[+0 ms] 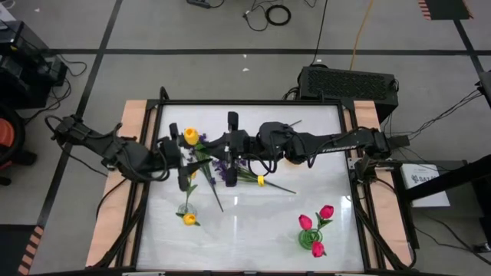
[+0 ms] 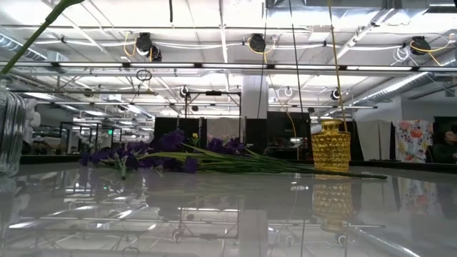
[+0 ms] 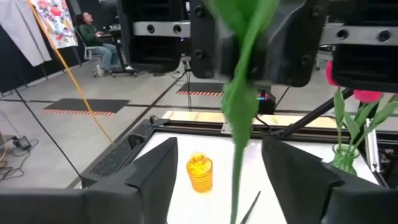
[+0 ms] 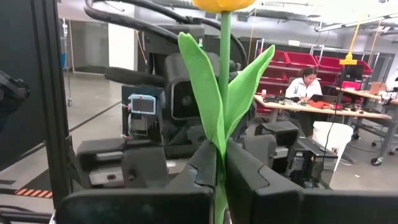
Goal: Sort flowers into vase by color
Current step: Put the yellow flower into the transparent vase
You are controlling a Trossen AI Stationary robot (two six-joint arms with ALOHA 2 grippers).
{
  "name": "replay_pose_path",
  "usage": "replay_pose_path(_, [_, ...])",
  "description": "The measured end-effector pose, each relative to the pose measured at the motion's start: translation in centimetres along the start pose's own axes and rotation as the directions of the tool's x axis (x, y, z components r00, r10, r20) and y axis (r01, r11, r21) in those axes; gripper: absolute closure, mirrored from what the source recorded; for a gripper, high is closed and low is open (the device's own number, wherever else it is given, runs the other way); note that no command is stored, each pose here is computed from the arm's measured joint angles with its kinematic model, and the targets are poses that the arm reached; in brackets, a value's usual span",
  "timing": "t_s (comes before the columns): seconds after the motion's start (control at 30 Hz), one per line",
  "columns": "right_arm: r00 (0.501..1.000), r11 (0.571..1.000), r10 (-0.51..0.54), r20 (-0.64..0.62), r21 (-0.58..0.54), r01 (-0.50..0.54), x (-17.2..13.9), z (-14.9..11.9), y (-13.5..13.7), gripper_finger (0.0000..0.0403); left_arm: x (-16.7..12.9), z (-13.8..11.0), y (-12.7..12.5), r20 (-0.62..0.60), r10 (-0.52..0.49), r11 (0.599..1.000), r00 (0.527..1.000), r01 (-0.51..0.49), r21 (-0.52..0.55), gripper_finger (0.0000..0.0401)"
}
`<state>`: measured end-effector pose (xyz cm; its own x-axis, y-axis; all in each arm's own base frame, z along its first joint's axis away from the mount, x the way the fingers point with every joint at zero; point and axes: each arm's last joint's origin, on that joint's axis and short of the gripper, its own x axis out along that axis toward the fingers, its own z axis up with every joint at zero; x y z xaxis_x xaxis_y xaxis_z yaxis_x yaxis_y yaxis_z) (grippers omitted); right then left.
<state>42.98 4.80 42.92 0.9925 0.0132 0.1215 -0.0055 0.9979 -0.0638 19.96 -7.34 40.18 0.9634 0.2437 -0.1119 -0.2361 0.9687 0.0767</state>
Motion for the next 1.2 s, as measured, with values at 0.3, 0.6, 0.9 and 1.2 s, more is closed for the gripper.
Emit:
replay_pose_path(0.3, [1.0, 1.0, 0.001, -0.009, -0.001, -0.001, 0.0, 0.0, 0.0, 0.0395, -0.1, -0.1, -0.1, -0.006, -0.038, 0.999, 0.999, 0.038, -0.002, 0.0257])
replay_pose_path(0.6, [0.999, 0.999, -0.031, -0.03, -0.024, 0.03, 0.0, -0.2, -0.1, 0.0395, -0.8, 0.1, 0.5, -0.006, -0.053, 0.999, 0.999, 0.053, -0.002, 0.0347])
replay_pose_path(0.9, [0.999, 0.999, -0.023, -0.029, -0.024, 0.022, 0.0, -0.2, -0.1, 0.0395, -1.4, 0.0, 0.7, -0.022, -0.122, 0.992, 0.992, 0.123, 0.003, 0.0379])
replay_pose_path(1.2, [0.999, 0.999, -0.027, -0.022, -0.024, 0.027, 0.0, -0.1, -0.1, 0.0395, -0.7, -0.6, 0.4, -0.046, -0.124, 0.992, 0.991, 0.123, -0.031, 0.0293])
